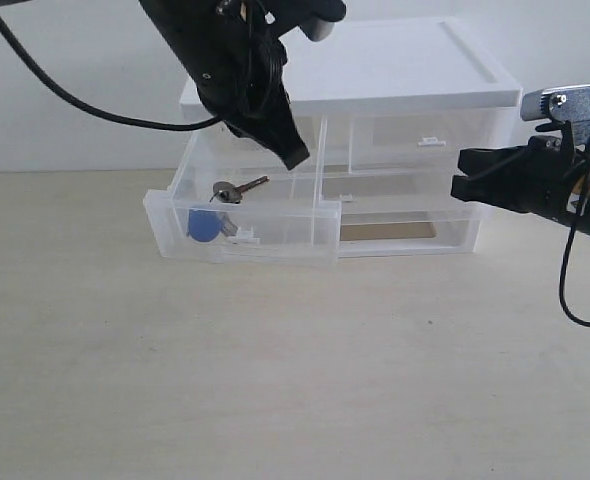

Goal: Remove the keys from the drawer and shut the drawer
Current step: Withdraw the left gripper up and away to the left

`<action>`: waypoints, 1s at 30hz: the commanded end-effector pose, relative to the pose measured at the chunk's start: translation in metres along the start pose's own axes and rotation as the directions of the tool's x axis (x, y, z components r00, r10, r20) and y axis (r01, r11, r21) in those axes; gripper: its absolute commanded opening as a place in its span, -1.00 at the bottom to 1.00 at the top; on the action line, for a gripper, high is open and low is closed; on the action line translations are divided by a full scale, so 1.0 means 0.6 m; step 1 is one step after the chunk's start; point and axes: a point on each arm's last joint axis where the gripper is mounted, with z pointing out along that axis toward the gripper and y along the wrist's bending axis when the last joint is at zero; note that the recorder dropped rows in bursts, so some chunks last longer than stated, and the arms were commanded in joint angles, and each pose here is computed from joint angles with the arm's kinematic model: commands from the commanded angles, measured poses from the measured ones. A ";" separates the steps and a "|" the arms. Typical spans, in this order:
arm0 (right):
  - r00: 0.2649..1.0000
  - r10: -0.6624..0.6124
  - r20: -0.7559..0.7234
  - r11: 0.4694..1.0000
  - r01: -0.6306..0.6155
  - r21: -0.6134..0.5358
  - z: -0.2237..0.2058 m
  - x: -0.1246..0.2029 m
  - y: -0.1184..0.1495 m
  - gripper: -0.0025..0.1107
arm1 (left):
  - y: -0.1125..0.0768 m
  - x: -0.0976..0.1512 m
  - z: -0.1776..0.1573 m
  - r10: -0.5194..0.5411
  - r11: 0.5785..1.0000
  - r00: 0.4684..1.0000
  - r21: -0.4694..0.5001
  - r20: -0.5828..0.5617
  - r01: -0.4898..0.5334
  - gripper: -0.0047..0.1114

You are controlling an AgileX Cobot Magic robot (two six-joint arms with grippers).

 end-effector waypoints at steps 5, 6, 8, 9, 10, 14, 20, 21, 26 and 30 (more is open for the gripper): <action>1.000 -0.015 0.005 1.000 0.015 -0.009 0.002 -0.002 0.002 -0.96 | -0.022 0.032 -0.084 -0.088 0.996 0.982 0.043 0.169 0.082 -0.84; 1.000 -0.015 0.002 1.000 0.015 -0.014 0.002 -0.002 0.003 -0.96 | -0.024 0.039 -0.094 -0.095 0.995 0.975 0.034 0.200 0.090 -0.84; 1.000 -0.022 0.002 1.000 0.022 -0.021 0.001 -0.003 0.005 -0.96 | -0.031 0.062 -0.122 -0.129 0.992 0.958 0.026 0.257 0.127 -0.84; 1.000 -0.023 0.004 0.999 0.023 -0.021 0.001 -0.004 0.005 -0.96 | -0.035 0.076 -0.137 -0.152 0.988 0.948 0.026 0.280 0.151 -0.84; 1.000 -0.026 0.004 0.999 0.026 -0.026 0.000 -0.006 0.006 -0.96 | -0.040 0.092 -0.152 -0.176 0.984 0.934 0.026 0.311 0.177 -0.84; 0.999 -0.040 0.003 0.997 0.040 -0.065 -0.007 -0.019 0.016 -0.96 | -0.064 0.159 -0.210 -0.222 0.971 0.864 0.024 0.452 0.237 -0.84; 0.998 -0.061 0.008 0.992 0.062 -0.112 -0.016 -0.036 0.028 -0.96 | -0.122 0.309 -0.296 -0.310 0.928 0.641 0.078 0.702 0.364 -0.84; 0.998 -0.062 0.006 0.992 0.062 -0.111 -0.016 -0.036 0.028 -0.96 | -0.129 0.327 -0.300 -0.324 0.922 0.622 0.090 0.713 0.376 -0.84; 0.998 -0.062 0.004 0.992 0.062 -0.110 -0.016 -0.036 0.028 -0.96 | -0.164 0.409 -0.328 -0.430 0.863 0.449 0.211 0.784 0.458 -0.84; 0.998 -0.062 0.004 0.992 0.062 -0.110 -0.016 -0.036 0.028 -0.96 | -0.174 0.437 -0.343 -0.427 0.858 0.403 0.223 0.809 0.462 -0.84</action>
